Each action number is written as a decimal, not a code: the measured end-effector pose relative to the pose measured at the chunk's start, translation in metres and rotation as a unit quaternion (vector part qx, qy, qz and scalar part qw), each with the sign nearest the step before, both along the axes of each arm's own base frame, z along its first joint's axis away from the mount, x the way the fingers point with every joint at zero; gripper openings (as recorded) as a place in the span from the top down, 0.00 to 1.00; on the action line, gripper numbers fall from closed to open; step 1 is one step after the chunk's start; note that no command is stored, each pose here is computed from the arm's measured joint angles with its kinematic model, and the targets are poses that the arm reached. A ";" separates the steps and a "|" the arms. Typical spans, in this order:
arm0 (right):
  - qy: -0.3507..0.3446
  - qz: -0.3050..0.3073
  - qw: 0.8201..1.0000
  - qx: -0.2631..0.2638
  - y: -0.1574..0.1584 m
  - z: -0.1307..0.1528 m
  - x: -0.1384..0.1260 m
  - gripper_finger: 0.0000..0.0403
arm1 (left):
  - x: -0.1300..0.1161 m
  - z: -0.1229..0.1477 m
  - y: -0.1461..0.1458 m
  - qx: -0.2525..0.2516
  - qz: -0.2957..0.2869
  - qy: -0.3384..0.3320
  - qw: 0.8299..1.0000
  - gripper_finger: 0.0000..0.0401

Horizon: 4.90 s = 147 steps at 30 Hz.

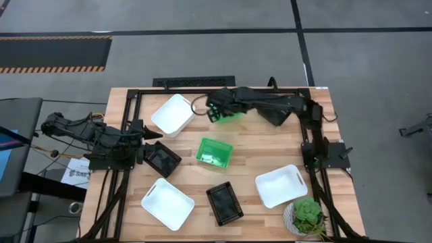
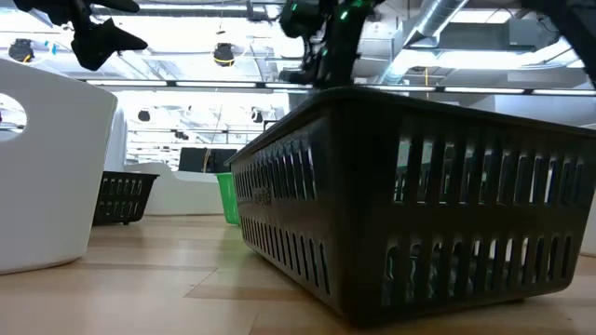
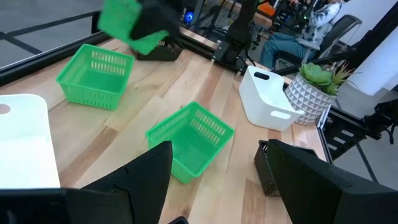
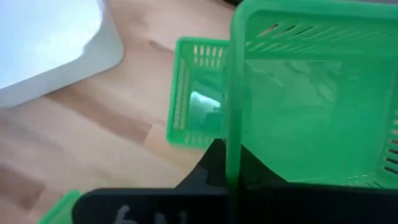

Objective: Stack baskets by color
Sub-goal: Stack the bottom right green bin on top of the top green bin, then stack the bottom green bin on top of the green bins

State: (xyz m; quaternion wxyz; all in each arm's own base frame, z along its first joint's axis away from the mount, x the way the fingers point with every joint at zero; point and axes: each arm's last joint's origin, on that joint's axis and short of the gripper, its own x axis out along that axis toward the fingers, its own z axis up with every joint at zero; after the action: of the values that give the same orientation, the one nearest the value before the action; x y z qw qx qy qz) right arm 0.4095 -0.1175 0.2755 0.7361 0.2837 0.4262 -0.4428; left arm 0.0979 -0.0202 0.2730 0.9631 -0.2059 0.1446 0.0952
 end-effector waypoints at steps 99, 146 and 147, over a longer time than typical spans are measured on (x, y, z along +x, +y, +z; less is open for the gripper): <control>0.161 0.373 0.912 0.055 0.074 -0.087 0.033 0.95 | -0.002 -0.006 -0.002 -0.022 -0.037 0.035 0.998 0.37; 0.188 0.602 0.760 -0.154 -0.062 0.037 -0.047 0.99 | -0.003 -0.007 0.002 0.003 0.019 0.035 0.999 0.37; 0.189 0.604 0.759 -0.152 -0.063 0.035 -0.046 0.99 | -0.003 -0.007 0.002 0.003 0.019 0.035 0.999 0.37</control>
State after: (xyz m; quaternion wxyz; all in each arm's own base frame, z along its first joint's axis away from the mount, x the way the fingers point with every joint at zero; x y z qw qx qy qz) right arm 0.3631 -0.1805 0.3106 0.7888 -0.2373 0.5670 -0.0099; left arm 0.0949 -0.0184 0.2661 0.9561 -0.2021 0.1738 0.1214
